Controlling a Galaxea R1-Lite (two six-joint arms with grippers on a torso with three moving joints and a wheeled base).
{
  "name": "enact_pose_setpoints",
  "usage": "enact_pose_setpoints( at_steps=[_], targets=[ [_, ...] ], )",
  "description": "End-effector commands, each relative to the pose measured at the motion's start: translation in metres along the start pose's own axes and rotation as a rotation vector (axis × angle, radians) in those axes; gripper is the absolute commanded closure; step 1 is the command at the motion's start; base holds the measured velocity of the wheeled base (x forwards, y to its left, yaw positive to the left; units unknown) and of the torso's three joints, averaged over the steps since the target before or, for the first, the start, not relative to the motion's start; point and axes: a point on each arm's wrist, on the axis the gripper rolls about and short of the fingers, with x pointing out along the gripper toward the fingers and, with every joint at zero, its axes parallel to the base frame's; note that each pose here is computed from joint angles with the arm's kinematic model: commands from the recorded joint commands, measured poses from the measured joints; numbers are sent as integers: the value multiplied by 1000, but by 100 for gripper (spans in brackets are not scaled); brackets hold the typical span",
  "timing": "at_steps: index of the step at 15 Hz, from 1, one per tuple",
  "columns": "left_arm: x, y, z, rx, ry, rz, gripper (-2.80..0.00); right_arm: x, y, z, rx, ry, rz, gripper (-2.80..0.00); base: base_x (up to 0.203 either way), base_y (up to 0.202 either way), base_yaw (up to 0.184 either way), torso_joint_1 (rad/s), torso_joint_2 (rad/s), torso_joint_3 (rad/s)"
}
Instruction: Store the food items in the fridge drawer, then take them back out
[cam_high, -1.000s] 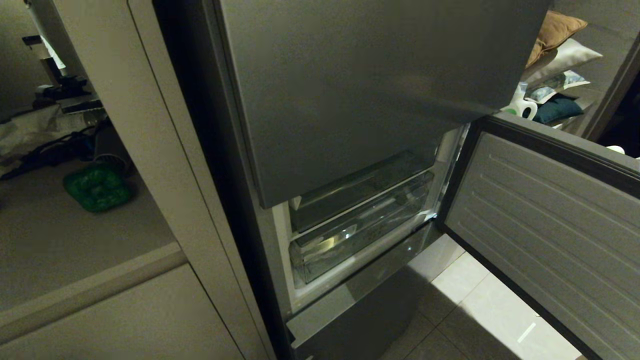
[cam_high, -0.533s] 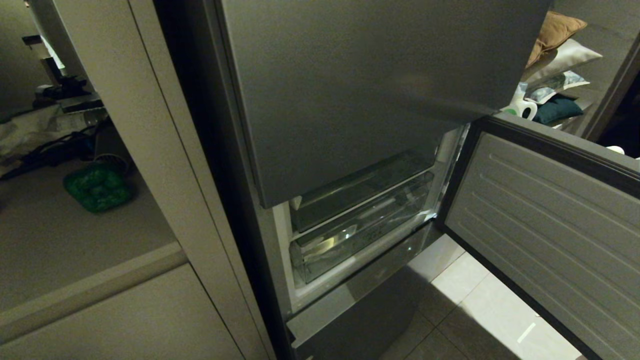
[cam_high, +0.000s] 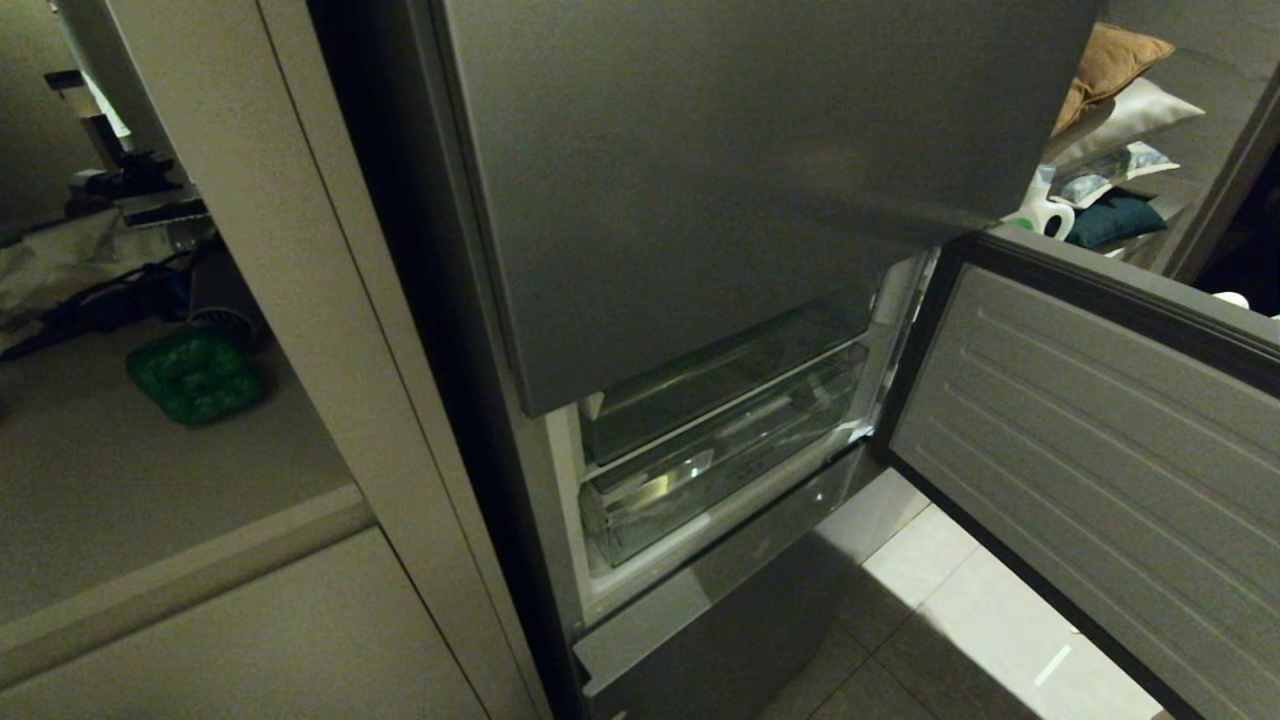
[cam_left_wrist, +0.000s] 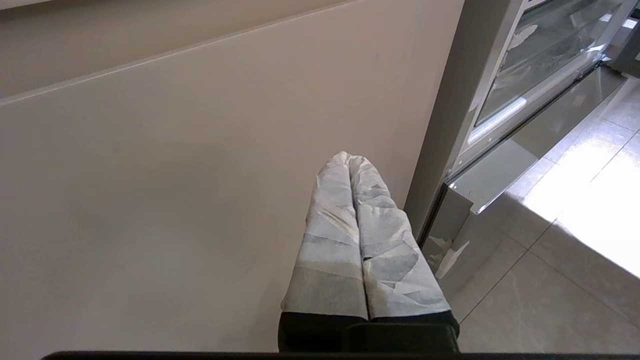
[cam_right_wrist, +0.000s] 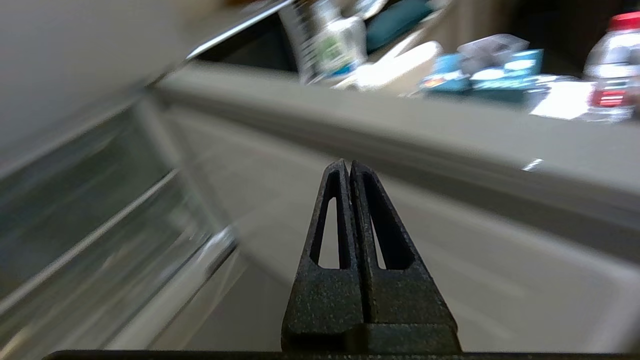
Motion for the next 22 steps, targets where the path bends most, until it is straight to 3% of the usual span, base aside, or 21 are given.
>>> enact_pose_setpoints(
  at_steps=[1, 4, 5, 8, 10, 12, 16, 22],
  targets=[
    [0, 0, 0, 0, 1, 0, 0, -9, 12, -9, -11, 24, 79, 0, 0, 0, 0, 0, 0, 0],
    [0, 0, 0, 0, 1, -1, 0, -47, 9, -35, -67, 123, 172, 0, 0, 0, 0, 0, 0, 0],
    [0, 0, 0, 0, 1, 0, 0, -60, 2, -48, -105, 162, 166, 0, 0, 0, 0, 0, 0, 0],
    [0, 0, 0, 0, 1, 0, 0, -70, -13, -101, -255, 364, 184, 0, 0, 0, 0, 0, 0, 0],
    [0, 0, 0, 0, 1, 0, 0, -74, -19, -122, -321, 446, 310, 0, 0, 0, 0, 0, 0, 0],
    [0, 0, 0, 0, 1, 0, 0, -80, -22, -125, -314, 390, 354, 0, 0, 0, 0, 0, 0, 0],
    [0, 0, 0, 0, 1, 0, 0, -94, -28, -125, -275, 187, 400, 0, 0, 0, 0, 0, 0, 0],
    [0, 0, 0, 0, 1, 0, 0, -93, -28, -125, -258, 171, 405, 0, 0, 0, 0, 0, 0, 0]
  ],
)
